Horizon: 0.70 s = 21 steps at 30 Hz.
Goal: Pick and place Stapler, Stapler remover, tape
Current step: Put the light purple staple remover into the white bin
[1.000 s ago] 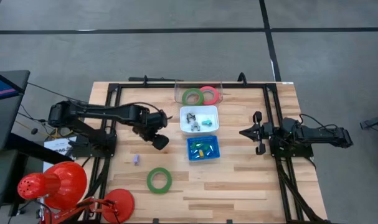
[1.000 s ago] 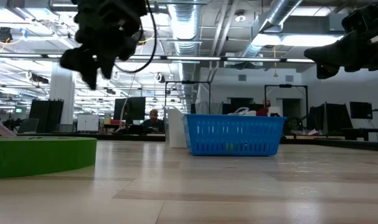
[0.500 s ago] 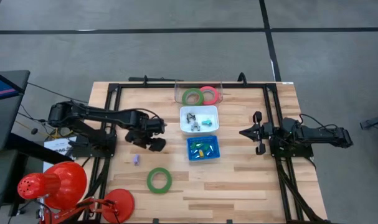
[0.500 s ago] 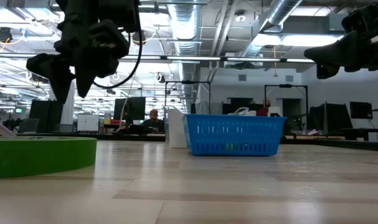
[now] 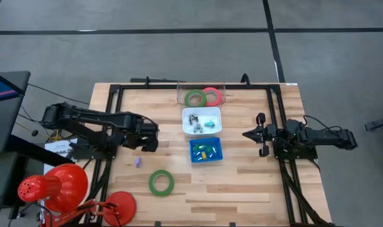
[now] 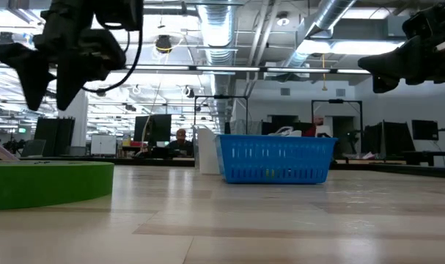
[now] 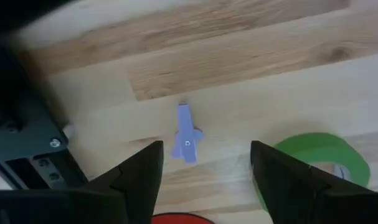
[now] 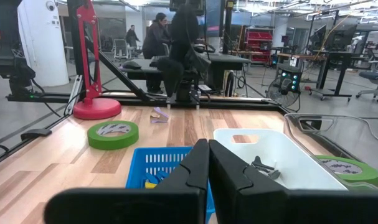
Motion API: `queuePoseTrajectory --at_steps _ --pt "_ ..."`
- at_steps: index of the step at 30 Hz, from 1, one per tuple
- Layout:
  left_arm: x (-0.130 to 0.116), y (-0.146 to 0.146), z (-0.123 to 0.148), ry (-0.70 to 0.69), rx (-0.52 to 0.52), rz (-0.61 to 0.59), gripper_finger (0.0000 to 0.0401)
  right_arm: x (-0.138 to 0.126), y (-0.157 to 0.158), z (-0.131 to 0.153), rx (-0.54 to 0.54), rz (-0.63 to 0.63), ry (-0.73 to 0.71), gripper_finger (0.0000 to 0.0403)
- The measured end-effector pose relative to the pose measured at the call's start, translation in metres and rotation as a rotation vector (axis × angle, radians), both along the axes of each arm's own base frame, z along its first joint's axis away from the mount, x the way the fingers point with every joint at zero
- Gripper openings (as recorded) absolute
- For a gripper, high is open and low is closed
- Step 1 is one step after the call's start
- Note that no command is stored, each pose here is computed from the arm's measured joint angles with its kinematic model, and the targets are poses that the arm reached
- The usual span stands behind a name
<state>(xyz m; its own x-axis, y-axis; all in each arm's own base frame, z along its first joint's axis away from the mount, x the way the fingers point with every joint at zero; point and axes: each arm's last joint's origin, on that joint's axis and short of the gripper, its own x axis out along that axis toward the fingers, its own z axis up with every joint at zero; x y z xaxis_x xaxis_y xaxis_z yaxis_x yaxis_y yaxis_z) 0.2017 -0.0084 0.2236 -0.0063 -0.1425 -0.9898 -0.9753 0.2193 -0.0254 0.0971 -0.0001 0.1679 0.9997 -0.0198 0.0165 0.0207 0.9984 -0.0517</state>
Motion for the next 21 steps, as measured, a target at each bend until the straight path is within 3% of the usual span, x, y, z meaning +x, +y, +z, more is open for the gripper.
queuePoseTrajectory --at_steps 11,21 --pt "-0.017 0.0 -0.036 0.081 0.003 0.009 0.0274 0.0 0.0 0.0 0.0 0.0 0.0 0.0001" --pt "-0.019 -0.001 -0.07 -0.028 -0.049 0.008 0.0269 0.0 0.0 0.0 0.0 0.0 0.0 0.0001"
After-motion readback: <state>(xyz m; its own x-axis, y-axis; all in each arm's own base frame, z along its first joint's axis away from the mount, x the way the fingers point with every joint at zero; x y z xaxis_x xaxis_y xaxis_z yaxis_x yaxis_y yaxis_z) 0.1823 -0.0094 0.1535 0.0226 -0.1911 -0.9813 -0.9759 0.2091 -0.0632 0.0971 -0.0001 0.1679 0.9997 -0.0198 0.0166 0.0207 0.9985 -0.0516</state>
